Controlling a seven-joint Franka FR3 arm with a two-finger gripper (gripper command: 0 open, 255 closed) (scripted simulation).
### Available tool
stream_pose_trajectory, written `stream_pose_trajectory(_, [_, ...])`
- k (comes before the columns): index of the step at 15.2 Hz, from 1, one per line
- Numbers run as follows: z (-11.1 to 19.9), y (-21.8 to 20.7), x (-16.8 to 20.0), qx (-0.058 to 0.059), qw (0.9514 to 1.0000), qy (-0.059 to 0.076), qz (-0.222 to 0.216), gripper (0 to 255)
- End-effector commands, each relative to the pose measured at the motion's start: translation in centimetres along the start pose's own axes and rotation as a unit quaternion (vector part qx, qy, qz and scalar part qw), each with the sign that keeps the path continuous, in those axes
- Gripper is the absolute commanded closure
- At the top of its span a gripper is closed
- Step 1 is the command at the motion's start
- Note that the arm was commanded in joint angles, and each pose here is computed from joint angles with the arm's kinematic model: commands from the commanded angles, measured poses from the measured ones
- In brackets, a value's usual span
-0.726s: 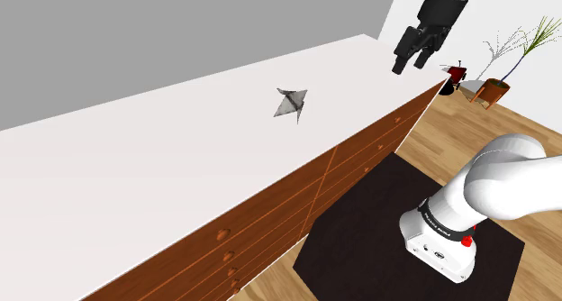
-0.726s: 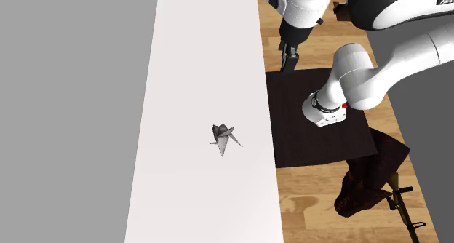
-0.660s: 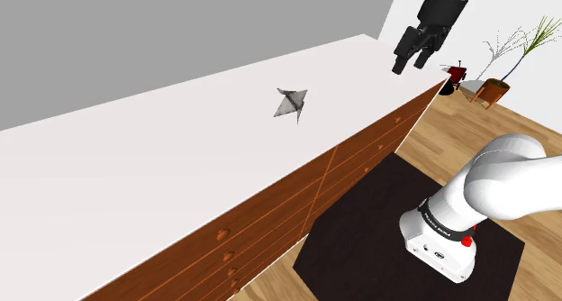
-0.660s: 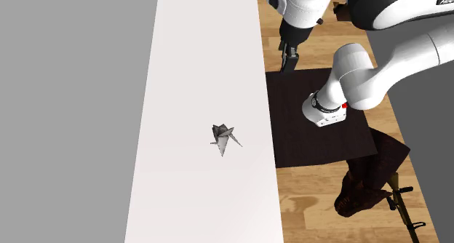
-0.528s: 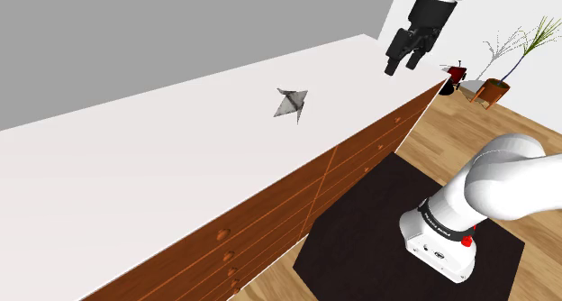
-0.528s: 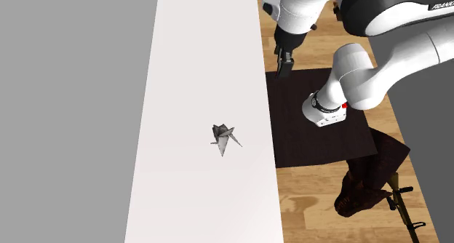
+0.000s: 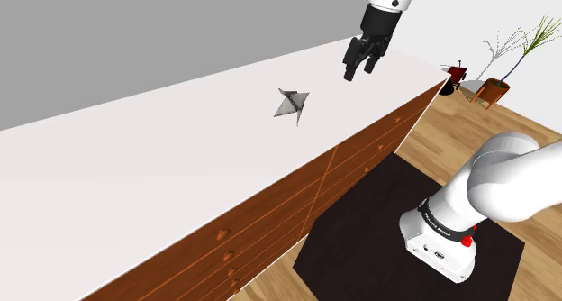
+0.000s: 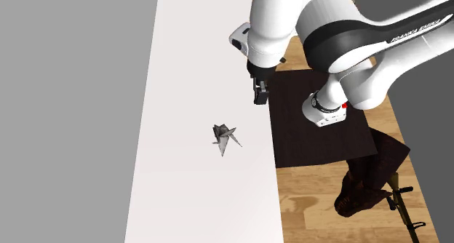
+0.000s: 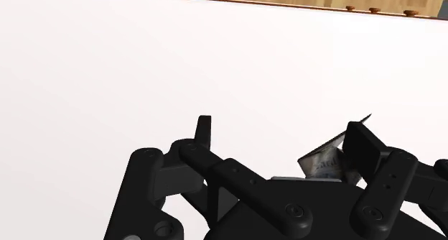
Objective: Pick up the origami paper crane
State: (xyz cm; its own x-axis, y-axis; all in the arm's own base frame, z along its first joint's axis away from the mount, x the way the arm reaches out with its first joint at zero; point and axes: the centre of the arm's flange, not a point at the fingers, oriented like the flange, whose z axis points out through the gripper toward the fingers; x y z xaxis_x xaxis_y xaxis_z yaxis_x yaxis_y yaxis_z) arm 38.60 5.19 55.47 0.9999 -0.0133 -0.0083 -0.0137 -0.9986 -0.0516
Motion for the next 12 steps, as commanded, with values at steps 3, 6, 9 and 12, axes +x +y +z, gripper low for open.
stream_pose_trajectory(3, [1.9,-3.3,3.5,0.002,0.9995,0.001,-0.033,0])
stream_pose_trajectory(6, [3.2,-6.0,6.0,0.004,0.9984,0.001,-0.057,0])
stream_pose_trajectory(9, [4.6,-8.9,8.3,0.005,0.9967,0.001,-0.081,0])
stream_pose_trajectory(12, [5.9,-10.5,9.6,0.006,0.9954,0.001,-0.095,0])
